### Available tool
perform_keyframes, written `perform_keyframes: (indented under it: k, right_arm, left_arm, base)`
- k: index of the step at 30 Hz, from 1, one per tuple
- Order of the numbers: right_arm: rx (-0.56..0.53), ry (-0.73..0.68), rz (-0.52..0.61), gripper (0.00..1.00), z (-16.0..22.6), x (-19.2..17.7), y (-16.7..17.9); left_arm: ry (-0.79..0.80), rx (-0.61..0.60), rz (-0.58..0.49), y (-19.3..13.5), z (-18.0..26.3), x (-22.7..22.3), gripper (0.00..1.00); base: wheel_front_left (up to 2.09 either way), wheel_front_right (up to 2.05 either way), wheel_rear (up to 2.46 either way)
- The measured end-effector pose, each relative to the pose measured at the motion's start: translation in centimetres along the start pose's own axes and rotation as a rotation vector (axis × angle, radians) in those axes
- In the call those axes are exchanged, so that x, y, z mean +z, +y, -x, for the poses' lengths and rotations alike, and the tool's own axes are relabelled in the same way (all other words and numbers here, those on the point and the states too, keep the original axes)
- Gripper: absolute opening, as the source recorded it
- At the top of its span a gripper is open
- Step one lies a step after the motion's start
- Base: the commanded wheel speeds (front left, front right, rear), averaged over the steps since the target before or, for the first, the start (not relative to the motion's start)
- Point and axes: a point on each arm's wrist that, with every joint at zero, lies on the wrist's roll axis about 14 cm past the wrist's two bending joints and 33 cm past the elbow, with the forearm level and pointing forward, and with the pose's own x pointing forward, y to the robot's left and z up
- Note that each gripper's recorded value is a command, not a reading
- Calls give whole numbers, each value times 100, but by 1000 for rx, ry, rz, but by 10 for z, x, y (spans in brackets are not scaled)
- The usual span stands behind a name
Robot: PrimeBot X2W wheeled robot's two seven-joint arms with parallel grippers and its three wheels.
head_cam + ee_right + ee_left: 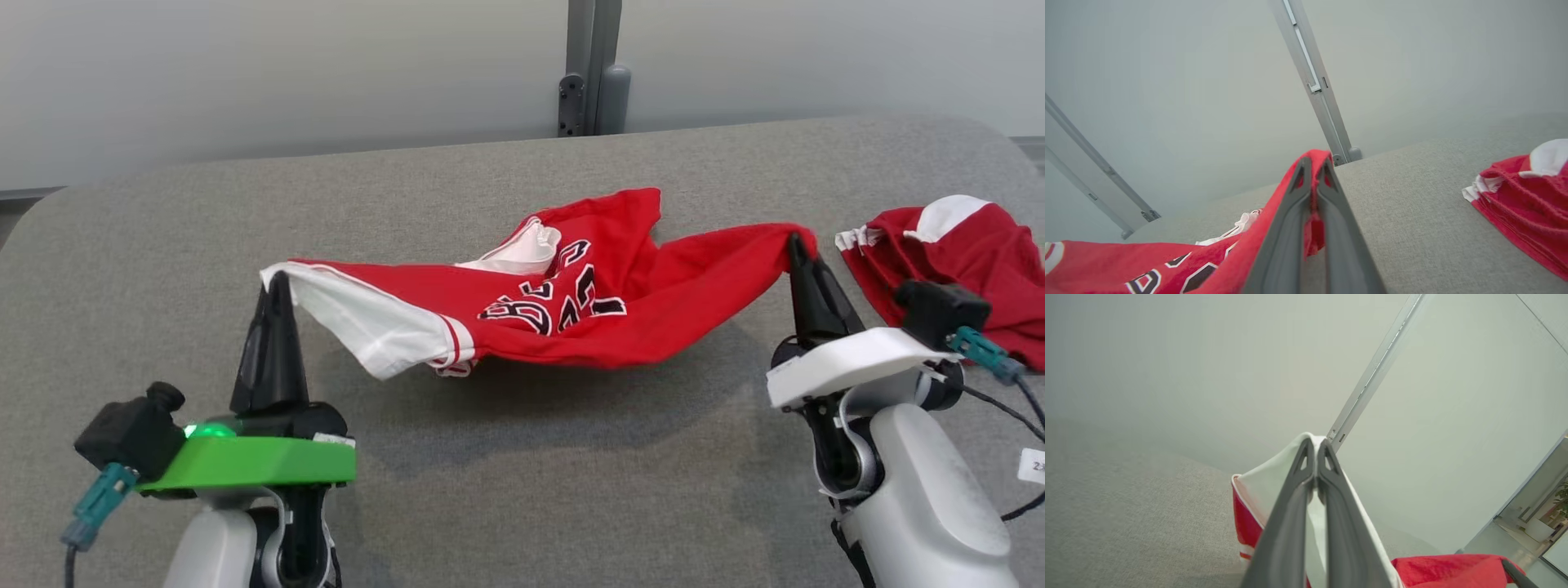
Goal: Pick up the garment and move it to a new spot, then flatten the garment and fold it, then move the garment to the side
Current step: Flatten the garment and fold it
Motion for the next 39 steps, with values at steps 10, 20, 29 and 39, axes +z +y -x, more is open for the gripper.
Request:
perform_keyframes:
  k: [10,20,29,39]
  right_arm:
    - [103,-242,-94,0,46,104,21]
    - [125,-418,-85,0,87,176,28]
    - [129,-330,-119,0,41,164,23]
    - [113,-351,-84,0,-119,193,20]
  left_arm:
    - [-254,-240,68,-78,-5,94,0]
    - [-389,-475,-9,-145,7,160,0]
    - [-273,-476,-116,-140,-56,141,0]
    - [-263,-360,-447,-114,-209,150,0]
  base:
    - [0,0,0]
    - [0,0,0]
    - [0,0,0]
    - [0,0,0]
